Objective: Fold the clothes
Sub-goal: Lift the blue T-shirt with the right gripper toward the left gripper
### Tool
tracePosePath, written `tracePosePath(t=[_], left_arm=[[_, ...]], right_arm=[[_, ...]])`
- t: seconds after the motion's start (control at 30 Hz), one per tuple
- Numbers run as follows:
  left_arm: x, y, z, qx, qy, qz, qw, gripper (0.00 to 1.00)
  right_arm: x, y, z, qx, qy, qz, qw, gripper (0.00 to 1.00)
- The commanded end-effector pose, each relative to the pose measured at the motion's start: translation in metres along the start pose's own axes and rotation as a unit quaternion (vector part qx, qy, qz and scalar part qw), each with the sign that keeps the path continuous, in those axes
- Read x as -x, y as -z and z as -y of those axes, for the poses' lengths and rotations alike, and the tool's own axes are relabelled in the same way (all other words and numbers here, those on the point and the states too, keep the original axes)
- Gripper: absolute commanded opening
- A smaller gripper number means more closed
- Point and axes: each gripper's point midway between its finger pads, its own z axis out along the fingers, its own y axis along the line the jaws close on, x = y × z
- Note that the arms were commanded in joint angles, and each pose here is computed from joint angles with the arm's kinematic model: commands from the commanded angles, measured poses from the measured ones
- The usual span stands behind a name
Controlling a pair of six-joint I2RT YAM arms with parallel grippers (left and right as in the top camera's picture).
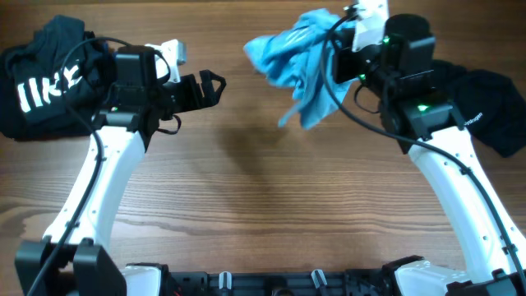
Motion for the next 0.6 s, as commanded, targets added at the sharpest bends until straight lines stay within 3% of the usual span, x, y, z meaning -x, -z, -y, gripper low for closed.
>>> tracePosePath(t=[0.0, 0.2, 0.43, 0.57], left_arm=[[0.009, 0.023, 0.028, -0.045, -0.018, 0.018, 0.999, 1.0], [-0.013, 0.025, 0.077, -0.146, -0.08, -0.019, 0.986, 0.99], [-0.027, 0.019, 0.105, -0.169, -0.122, -0.03, 0.977, 1.0], [-0.027, 0.01, 0.102, -0.125, -0.135, -0.02, 0.983, 1.0]], right_arm=[[0.018, 0.006, -0.023, 0.028, 0.016, 0.024, 0.999, 0.04], [0.016, 0.006, -0.028, 0.039, -0.009, 0.019, 0.999, 0.04], [0.014, 0.007, -0.037, 0.063, -0.018, 0.014, 0.998, 0.04], [0.014, 0.007, -0.04, 0.072, -0.022, 0.013, 0.997, 0.04]])
